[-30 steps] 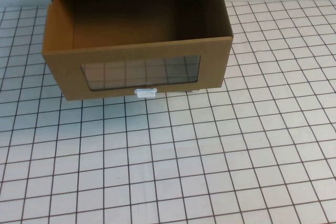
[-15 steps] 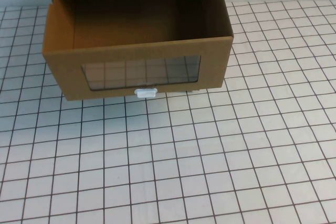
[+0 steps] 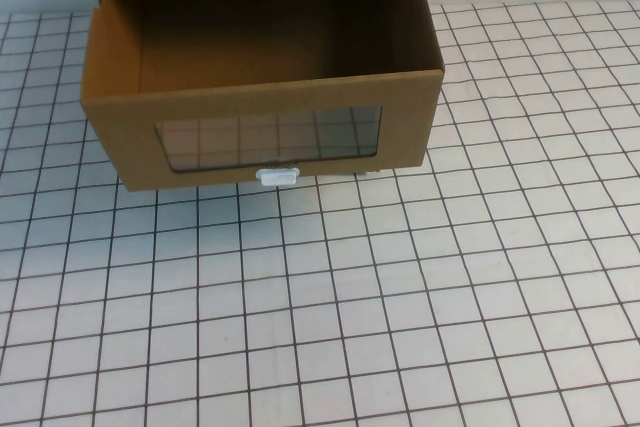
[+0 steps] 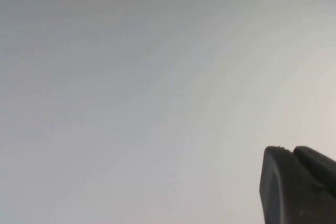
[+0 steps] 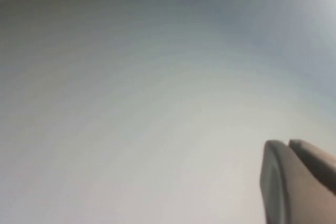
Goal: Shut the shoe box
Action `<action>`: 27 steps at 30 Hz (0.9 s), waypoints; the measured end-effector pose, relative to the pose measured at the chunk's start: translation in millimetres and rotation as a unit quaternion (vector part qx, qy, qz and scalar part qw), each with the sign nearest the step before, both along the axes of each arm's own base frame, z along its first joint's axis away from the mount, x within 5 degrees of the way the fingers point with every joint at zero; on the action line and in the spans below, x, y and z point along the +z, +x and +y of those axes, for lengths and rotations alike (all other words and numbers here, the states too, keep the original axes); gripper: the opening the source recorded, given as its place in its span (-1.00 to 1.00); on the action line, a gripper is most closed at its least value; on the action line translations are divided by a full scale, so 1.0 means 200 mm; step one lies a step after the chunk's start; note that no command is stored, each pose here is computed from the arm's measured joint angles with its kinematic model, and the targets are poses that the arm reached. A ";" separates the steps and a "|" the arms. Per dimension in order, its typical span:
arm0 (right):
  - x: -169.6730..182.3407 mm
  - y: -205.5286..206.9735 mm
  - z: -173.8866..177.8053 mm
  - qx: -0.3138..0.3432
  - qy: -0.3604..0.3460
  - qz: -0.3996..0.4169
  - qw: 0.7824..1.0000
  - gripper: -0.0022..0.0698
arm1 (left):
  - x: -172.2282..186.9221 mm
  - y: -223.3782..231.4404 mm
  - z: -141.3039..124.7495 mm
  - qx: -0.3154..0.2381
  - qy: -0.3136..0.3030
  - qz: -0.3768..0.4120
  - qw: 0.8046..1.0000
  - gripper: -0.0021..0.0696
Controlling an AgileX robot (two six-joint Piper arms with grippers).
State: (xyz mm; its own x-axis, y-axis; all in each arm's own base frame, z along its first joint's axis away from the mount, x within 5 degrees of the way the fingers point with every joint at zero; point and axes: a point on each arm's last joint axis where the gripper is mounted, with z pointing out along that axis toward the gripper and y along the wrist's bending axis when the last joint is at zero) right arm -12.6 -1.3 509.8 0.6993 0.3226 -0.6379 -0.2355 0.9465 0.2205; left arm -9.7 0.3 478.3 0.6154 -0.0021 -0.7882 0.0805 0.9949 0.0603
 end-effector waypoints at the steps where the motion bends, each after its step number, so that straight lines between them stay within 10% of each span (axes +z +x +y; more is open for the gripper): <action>1: 0.02 0.04 0.00 0.004 -0.001 0.035 0.999 -0.98 | 0.01 0.03 -0.01 -0.004 0.003 0.022 1.000 -0.95; 10: -0.05 0.53 0.03 0.023 -0.015 0.300 0.953 -0.98 | -0.06 0.38 -0.07 -0.053 -0.022 0.227 0.972 -0.95; 16: -0.08 0.61 0.04 0.040 -0.004 0.337 0.941 -0.98 | -0.17 0.56 -0.10 -0.063 -0.024 0.354 0.933 -0.95; 27: -0.21 0.83 0.18 0.113 -0.074 0.428 0.894 -0.98 | -0.19 0.78 -0.13 -0.079 -0.066 0.357 0.928 -0.95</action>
State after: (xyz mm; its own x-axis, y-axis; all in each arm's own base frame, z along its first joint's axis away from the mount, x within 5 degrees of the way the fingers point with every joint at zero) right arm 153.6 33.8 468.6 -0.1378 0.2615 -0.9553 -0.2295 0.9298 0.2876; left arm 146.3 -25.8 439.4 -0.0799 -0.1734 -0.9816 0.1984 0.9623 -0.1861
